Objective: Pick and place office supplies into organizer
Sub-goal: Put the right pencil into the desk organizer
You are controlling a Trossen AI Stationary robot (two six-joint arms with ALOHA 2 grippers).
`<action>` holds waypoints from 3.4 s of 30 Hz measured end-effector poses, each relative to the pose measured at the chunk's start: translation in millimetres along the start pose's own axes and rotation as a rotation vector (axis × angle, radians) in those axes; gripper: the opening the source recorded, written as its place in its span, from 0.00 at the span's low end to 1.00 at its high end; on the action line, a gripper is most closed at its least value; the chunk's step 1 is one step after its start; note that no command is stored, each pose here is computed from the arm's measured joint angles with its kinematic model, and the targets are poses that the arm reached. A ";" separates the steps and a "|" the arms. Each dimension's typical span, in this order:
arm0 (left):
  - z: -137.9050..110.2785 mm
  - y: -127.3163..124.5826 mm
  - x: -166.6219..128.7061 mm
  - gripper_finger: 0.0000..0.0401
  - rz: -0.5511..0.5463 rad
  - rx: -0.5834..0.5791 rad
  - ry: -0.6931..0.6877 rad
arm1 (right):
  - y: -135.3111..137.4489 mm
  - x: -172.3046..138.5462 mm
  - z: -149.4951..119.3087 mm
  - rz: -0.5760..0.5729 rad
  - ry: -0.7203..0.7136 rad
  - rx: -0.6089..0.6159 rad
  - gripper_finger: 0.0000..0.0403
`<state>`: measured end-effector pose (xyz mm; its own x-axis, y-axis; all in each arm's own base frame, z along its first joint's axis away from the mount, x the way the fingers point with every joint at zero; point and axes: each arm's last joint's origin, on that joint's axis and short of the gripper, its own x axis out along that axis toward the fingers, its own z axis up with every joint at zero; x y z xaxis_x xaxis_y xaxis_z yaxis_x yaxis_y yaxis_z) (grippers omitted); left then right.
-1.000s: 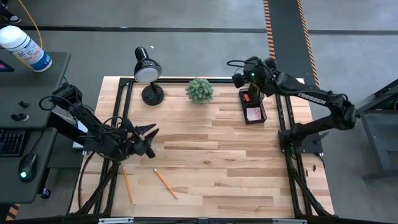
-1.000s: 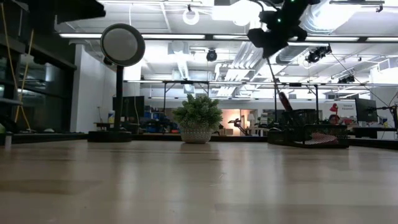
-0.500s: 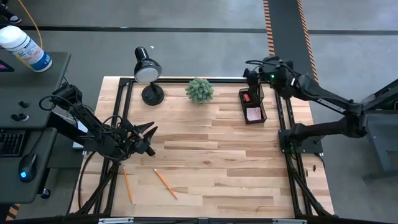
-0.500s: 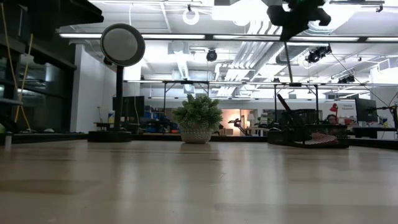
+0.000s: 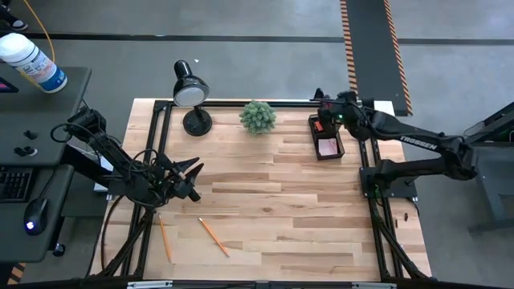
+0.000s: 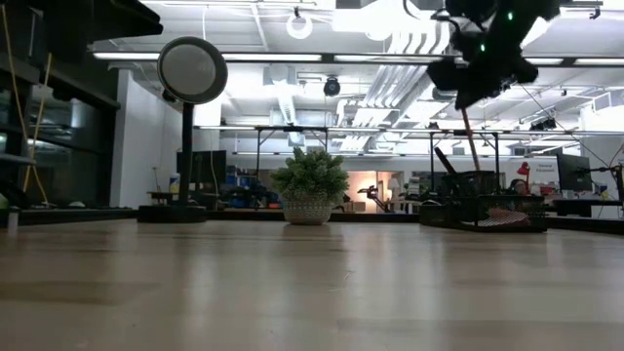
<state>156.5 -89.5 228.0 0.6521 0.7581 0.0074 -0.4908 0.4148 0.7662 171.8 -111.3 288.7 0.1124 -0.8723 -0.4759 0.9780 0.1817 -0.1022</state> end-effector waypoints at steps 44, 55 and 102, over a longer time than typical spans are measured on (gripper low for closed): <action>0.1 0.0 0.0 0.25 -0.001 0.000 -0.002 | 17.3 -13.3 31.4 0.731 -0.182 0.087 0.50; 2.4 -12.6 -19.0 0.25 -0.167 0.124 -0.260 | 58.4 -68.6 -12.8 1.071 -0.117 -0.150 0.45; -46.2 -69.6 -7.6 0.25 -1.365 0.255 -0.066 | 129.9 -93.6 -148.9 1.323 -0.125 -0.346 0.40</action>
<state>159.0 -100.9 145.0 0.5545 -0.1955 -0.8089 0.6625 0.6919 0.2869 262.3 61.5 189.8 0.9513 0.0074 -0.3082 0.0385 0.9890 0.1427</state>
